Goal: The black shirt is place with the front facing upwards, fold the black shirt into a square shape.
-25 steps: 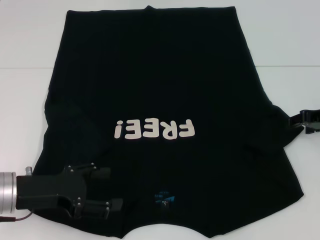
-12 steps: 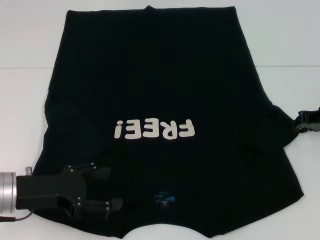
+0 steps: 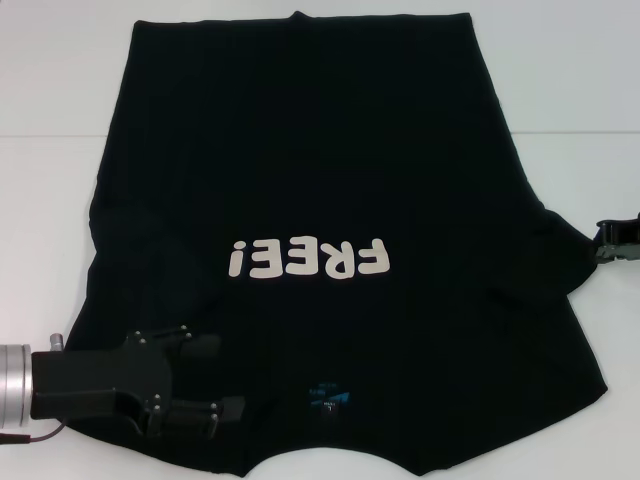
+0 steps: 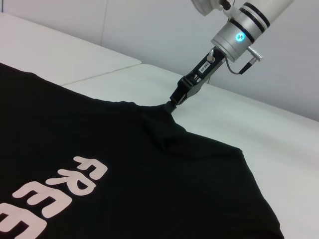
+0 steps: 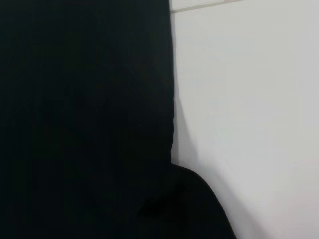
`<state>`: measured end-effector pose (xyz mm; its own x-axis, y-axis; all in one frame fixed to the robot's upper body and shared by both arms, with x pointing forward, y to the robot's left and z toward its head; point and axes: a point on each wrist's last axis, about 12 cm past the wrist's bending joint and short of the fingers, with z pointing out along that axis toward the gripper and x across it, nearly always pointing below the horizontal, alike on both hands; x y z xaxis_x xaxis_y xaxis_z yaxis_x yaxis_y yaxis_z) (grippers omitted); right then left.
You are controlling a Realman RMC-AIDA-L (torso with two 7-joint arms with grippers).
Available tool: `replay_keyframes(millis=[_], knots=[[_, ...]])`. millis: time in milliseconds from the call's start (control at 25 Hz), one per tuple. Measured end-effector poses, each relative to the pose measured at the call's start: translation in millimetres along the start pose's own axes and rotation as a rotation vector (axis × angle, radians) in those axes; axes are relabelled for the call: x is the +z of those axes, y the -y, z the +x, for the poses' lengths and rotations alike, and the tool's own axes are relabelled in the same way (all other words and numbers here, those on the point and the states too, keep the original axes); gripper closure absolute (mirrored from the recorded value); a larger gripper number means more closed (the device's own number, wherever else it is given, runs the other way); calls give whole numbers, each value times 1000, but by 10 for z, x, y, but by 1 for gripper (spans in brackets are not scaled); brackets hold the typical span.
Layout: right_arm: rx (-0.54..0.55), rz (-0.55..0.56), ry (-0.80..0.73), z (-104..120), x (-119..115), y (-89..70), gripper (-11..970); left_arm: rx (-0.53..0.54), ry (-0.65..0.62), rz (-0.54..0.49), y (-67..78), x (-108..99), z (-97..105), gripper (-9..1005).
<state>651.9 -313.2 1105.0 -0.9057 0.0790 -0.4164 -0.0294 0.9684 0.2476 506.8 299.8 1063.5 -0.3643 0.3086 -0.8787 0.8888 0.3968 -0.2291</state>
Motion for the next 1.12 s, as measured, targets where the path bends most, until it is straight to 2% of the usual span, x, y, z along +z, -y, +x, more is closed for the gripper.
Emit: replay_keyframes(millis=[280, 400, 560, 680, 880, 1120], knots=[[3, -14, 9, -41, -37, -14, 920, -1, 0, 1, 3, -2, 3, 77], [4, -62, 30, -97, -96, -58, 922, -2, 2, 2, 6, -4, 4, 77], [19, -171, 64, -171, -177, -142, 924, -3, 2, 2, 8, -6, 7, 77], [22, -210, 87, -238, -204, -219, 924, -3, 2, 2, 9, -8, 10, 77], [1, -219, 117, -327, -145, -410, 923, -5, 1, 0, 11, -11, 17, 77], [5, -216, 144, -317, -40, -533, 907, -7, -1, -3, 13, -14, 28, 77]])
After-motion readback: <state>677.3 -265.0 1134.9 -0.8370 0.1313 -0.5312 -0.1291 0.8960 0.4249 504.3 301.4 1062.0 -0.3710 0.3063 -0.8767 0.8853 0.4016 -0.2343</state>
